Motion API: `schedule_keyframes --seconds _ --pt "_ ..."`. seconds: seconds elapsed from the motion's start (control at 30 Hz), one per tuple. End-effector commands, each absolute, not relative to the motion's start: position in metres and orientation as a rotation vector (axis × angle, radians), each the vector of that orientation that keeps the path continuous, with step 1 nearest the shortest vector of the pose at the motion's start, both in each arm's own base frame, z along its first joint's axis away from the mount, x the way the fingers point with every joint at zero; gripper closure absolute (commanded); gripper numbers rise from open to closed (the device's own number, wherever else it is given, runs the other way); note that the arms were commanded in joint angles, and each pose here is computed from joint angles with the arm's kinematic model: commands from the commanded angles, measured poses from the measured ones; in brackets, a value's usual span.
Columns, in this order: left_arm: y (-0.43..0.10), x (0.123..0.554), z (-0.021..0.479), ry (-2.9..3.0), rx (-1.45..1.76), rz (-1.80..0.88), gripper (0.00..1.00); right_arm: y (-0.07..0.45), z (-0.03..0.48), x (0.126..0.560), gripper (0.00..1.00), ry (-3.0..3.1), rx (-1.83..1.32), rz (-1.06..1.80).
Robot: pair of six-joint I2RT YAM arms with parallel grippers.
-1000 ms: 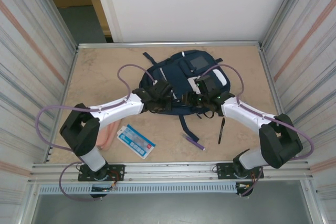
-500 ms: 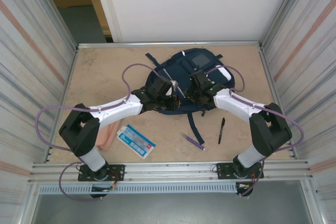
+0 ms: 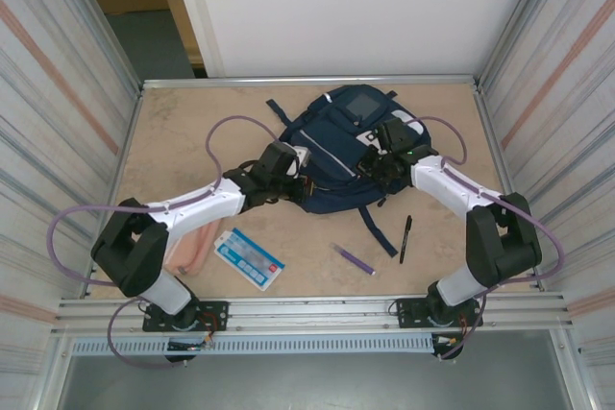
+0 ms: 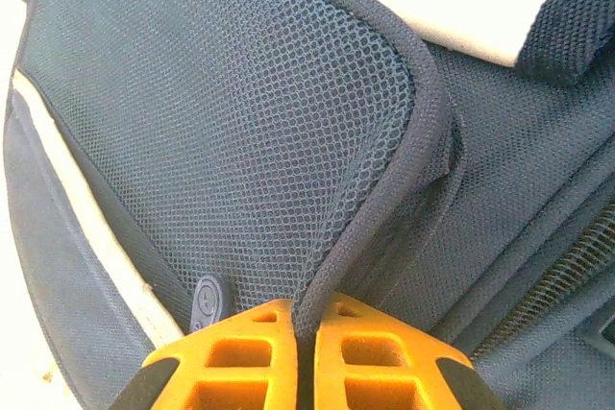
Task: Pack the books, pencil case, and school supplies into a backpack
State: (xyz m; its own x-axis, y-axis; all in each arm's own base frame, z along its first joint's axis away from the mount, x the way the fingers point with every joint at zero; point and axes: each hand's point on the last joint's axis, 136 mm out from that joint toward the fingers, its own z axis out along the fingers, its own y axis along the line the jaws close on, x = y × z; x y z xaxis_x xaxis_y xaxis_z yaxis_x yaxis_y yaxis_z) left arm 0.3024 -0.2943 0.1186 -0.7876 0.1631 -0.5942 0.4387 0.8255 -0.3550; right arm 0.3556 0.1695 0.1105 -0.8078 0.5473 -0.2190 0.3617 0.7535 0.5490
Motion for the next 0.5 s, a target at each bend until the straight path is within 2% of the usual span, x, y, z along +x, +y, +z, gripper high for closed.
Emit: schedule_keyframes --seconds 0.0,0.33,0.47 --pt "-0.276 0.309 0.125 2.408 0.447 -0.59 1.0 0.16 0.113 0.353 1.0 2.625 0.61 0.746" --pt "-0.286 0.306 0.167 2.235 0.537 -0.676 1.0 0.15 0.114 0.38 1.0 2.632 0.526 0.971" --pt "-0.301 0.298 0.18 2.179 0.561 -0.725 1.0 0.131 0.118 0.399 1.0 2.574 0.535 0.921"
